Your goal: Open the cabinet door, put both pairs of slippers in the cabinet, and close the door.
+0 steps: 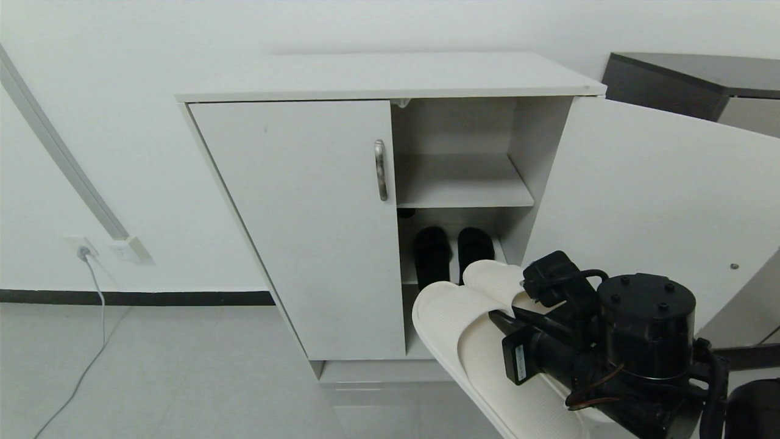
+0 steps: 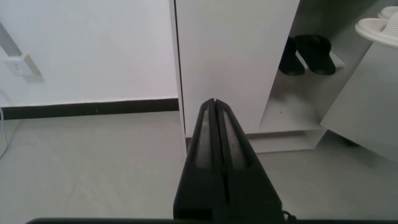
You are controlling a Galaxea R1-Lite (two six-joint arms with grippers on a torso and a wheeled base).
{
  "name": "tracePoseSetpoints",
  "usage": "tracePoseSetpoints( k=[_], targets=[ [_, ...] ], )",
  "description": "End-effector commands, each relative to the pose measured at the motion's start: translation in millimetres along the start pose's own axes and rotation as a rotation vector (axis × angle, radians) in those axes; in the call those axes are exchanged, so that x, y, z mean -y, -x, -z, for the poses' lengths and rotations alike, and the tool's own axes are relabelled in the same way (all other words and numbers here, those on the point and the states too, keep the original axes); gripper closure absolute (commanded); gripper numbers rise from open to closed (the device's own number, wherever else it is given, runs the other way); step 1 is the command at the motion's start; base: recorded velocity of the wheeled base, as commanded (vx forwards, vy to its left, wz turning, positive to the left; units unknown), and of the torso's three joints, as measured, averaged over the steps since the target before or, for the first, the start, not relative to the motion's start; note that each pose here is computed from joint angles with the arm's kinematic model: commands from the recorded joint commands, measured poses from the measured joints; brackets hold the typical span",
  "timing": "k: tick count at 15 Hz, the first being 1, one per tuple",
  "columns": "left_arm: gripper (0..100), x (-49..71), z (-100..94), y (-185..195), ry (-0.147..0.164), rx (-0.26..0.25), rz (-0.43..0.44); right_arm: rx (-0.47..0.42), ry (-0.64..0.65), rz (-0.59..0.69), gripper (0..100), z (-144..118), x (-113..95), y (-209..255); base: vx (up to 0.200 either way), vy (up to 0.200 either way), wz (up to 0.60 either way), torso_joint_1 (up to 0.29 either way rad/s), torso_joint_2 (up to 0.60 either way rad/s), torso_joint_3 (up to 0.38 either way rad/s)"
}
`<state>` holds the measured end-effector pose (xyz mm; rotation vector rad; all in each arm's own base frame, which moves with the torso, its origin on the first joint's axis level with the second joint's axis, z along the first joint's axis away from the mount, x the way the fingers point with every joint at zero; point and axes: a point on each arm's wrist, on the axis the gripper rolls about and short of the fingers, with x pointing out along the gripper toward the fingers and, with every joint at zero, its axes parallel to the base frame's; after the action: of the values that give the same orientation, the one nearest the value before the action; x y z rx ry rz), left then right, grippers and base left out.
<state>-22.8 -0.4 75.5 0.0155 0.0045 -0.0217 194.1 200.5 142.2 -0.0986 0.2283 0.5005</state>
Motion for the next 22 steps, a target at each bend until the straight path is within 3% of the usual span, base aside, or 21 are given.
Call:
tracePoseSetpoints(
  k=[1, 6, 14, 16, 18, 19, 22],
  targets=[
    [100, 0.0, 0.0, 0.0, -0.001, 0.000, 0.000, -0.001, 0.000, 0.004, 100, 0.4, 0.0, -0.3, 0.000, 0.000, 0.00, -0.076, 0.45, 0.354],
    [100, 0.0, 0.0, 0.0, 0.000, 0.000, 0.000, -0.011, 0.002, 0.007, 100, 3.0, -0.4, -2.0, 0.000, 0.000, 0.00, -0.025, 0.39, 0.360],
    [100, 0.0, 0.0, 0.0, 0.002, 0.000, -0.002, -0.006, 0.003, 0.059, 100, 10.9, 1.5, -16.7, 0.000, 0.000, 0.00, 0.001, 0.03, 0.026],
    [100, 0.0, 0.0, 0.0, 0.002, 0.000, -0.002, 0.013, 0.004, 0.103, 100, 10.1, -2.8, -27.7, 0.000, 0.000, 0.00, 0.000, 0.00, 0.000],
    [100, 0.0, 0.0, 0.0, 0.002, 0.000, 0.000, 0.035, -0.004, 0.199, 100, 6.6, -21.2, -50.7, 0.000, 0.000, 0.00, 0.000, 0.00, 0.000],
    [100, 0.0, 0.1, 0.1, 0.002, 0.002, -0.002, 0.030, -0.015, 0.203, 100, 6.3, -25.1, -58.8, 0.000, 0.000, 0.00, 0.000, 0.00, 0.000],
    [100, 0.0, 0.0, 0.0, -0.001, 0.000, 0.000, -0.100, -0.149, 0.321, 100, -5.2, -27.3, -73.2, 0.000, 0.000, 0.00, 0.000, 0.00, 0.000]
  ],
)
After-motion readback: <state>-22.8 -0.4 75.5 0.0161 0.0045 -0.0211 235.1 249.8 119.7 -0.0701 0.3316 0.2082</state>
